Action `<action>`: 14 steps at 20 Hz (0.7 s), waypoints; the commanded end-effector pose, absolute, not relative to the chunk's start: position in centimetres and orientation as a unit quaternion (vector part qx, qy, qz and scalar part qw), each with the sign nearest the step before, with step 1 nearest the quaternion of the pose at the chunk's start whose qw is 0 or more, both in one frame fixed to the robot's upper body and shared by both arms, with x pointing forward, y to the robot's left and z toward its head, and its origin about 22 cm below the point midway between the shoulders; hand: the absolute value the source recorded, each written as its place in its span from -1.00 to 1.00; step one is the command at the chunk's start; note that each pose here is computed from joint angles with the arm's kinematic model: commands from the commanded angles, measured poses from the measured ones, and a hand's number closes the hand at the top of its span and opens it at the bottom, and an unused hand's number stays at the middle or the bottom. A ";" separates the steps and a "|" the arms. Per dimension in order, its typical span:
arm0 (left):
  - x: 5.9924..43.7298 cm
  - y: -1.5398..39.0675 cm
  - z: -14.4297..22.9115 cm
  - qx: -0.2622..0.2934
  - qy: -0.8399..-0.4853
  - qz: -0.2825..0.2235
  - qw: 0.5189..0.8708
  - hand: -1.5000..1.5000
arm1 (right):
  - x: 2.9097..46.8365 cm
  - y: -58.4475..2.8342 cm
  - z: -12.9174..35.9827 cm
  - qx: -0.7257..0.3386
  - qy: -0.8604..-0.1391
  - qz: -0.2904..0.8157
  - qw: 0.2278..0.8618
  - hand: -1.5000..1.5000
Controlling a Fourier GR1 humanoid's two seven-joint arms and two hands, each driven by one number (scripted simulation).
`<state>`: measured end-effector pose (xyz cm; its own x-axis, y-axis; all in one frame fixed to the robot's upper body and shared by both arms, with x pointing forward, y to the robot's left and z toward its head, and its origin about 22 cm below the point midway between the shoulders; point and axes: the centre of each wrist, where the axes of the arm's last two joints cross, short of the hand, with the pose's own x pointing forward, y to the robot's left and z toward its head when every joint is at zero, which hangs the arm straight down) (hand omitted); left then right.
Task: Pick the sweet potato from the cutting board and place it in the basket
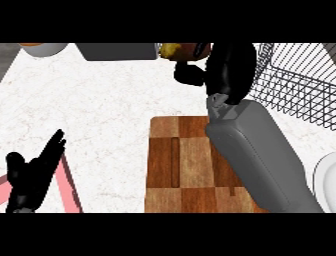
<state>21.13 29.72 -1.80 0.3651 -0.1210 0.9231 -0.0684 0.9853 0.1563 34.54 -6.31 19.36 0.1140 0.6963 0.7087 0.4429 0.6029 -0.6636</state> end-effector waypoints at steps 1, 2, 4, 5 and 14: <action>18.7 30.9 -3.8 0.087 -0.482 -0.011 0.872 0.00 | 34.6 -7.8 22.5 -0.473 -0.635 0.013 0.611 1.00; 19.5 30.2 -4.3 0.079 -0.487 -0.015 0.870 0.00 | 34.6 -8.5 25.9 -0.467 -0.639 0.004 0.611 1.00; 19.1 29.5 -5.3 0.080 -0.488 -0.005 0.869 0.00 | 35.7 -10.5 27.4 -0.492 -0.631 -0.012 0.599 1.00; 18.0 27.9 -5.5 0.072 -0.486 -0.012 0.871 0.00 | 36.1 -11.3 26.9 -0.497 -0.627 -0.029 0.599 1.00; 18.9 28.6 -4.7 0.070 -0.482 -0.016 0.873 0.00 | 37.2 -17.7 31.4 -0.522 -0.589 -0.050 0.615 1.00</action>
